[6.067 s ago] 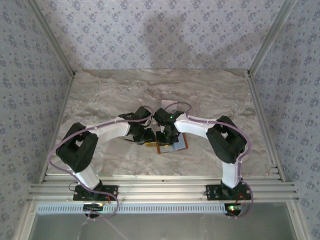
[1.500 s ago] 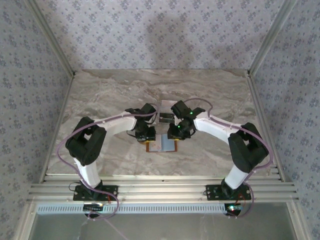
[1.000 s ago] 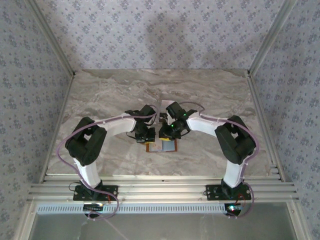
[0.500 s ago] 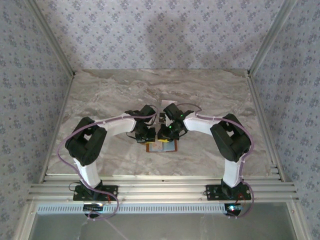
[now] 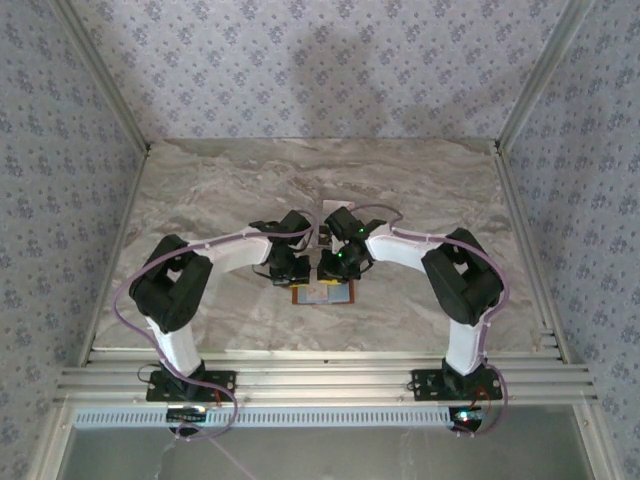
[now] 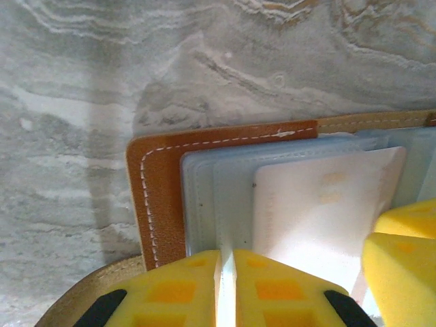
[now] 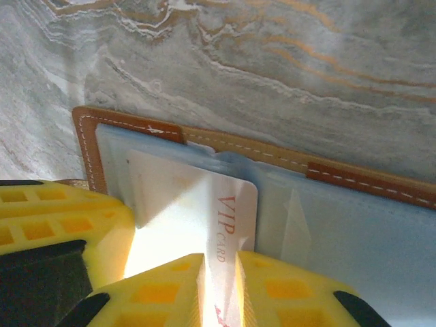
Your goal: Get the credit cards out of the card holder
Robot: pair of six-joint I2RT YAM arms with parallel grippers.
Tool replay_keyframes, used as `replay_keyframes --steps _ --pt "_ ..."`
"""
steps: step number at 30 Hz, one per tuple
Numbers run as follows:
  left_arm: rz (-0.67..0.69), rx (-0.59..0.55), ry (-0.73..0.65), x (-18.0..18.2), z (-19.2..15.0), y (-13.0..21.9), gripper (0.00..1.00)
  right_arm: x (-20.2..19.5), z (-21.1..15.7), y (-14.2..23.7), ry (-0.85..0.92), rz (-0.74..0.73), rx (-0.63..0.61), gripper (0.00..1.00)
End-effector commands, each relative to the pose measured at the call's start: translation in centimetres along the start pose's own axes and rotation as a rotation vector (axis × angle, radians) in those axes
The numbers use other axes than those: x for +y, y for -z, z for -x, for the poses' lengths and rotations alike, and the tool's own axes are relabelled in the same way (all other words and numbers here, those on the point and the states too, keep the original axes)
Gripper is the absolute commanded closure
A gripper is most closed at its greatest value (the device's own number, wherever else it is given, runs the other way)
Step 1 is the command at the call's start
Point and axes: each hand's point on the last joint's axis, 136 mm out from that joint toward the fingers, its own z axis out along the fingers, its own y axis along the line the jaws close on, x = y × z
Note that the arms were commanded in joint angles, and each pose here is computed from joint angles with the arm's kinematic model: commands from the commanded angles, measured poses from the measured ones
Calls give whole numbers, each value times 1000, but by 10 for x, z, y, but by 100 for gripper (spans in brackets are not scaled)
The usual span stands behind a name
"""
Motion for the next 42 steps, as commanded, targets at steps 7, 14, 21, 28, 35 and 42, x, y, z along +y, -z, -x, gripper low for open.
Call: replay_keyframes --steps 7,14,21,28,35,42 --pt "71 31 12 17 -13 2 85 1 -2 14 15 -21 -15 74" --pt "68 27 12 16 -12 3 85 12 1 29 17 38 -51 73" --pt "16 -12 2 -2 -3 23 84 -1 -4 22 -12 44 -27 73" --pt "-44 -10 -6 -18 0 27 85 -4 -7 18 -28 70 -16 73" --pt "-88 21 -3 -26 -1 12 87 -3 -6 13 -29 88 -5 74" --pt "-22 47 -2 -12 -5 -2 87 -2 -5 8 -28 98 -1 74"
